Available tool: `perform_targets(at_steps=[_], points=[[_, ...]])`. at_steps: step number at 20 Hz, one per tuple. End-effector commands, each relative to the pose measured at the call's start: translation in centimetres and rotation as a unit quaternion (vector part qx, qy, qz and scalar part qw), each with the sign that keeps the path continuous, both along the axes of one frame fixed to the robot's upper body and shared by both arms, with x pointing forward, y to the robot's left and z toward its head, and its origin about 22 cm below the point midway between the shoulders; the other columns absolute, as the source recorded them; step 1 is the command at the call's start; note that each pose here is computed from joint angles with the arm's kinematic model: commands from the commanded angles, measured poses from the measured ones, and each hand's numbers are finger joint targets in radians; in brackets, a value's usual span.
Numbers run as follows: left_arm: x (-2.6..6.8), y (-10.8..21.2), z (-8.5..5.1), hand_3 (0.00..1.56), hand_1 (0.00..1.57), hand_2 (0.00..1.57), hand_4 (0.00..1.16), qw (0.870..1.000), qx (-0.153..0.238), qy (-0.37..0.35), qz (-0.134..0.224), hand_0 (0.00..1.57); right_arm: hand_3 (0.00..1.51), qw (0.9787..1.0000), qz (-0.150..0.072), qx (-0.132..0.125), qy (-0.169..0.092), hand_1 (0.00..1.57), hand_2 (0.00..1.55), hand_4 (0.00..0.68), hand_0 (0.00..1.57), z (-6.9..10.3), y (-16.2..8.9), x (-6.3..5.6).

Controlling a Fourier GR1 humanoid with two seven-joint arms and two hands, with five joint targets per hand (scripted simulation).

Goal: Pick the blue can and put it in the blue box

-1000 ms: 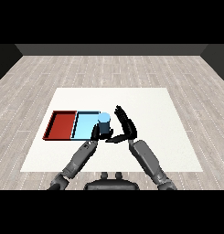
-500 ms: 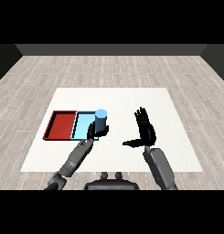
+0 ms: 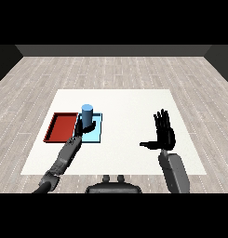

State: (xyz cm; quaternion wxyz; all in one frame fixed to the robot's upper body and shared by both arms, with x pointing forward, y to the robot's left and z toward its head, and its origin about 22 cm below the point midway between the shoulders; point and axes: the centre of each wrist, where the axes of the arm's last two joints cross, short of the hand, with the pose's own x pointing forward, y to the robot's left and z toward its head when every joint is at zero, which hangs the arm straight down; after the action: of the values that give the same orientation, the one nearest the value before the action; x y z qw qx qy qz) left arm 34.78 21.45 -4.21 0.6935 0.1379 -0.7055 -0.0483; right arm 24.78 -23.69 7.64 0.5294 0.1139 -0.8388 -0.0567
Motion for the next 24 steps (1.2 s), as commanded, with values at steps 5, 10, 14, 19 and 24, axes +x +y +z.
perform_targets(at_steps=[5, 10, 14, 19, 24], points=[[1.74, 6.7, -0.2, 1.51, 1.57, 1.57, 1.06, 0.991, 0.037, 0.098, 0.079, 1.57, 0.00, 0.9999, -0.016, -0.004, 0.004, 0.00, 0.00, 0.000, 0.00, -1.8, 1.4, 1.0], [2.06, 7.3, -1.3, 1.40, 1.57, 1.55, 0.99, 0.975, 0.091, 0.175, 0.099, 1.57, 0.00, 0.9992, -0.034, 0.009, 0.018, 0.00, 0.00, 0.000, 0.00, -2.4, -0.6, 0.1], [3.60, 4.0, -0.7, 1.38, 1.57, 1.50, 0.99, 0.964, 0.124, 0.212, 0.101, 1.57, 0.00, 0.9985, -0.030, 0.015, 0.044, 0.00, 0.00, 0.000, 0.00, -3.2, -1.0, 1.5], [0.44, 4.1, -4.5, 0.99, 1.44, 1.35, 0.86, 0.950, 0.133, 0.269, 0.087, 1.44, 0.00, 0.9984, -0.033, 0.017, 0.042, 0.00, 0.00, 0.000, 0.00, -3.3, 0.1, 2.1], [-0.66, 2.8, -5.9, 0.00, 1.57, 1.43, 0.78, 0.936, 0.110, 0.324, 0.076, 1.57, 0.00, 0.9984, -0.034, 0.020, 0.040, 0.00, 0.00, 0.000, 0.00, -4.9, -1.3, 1.2]])
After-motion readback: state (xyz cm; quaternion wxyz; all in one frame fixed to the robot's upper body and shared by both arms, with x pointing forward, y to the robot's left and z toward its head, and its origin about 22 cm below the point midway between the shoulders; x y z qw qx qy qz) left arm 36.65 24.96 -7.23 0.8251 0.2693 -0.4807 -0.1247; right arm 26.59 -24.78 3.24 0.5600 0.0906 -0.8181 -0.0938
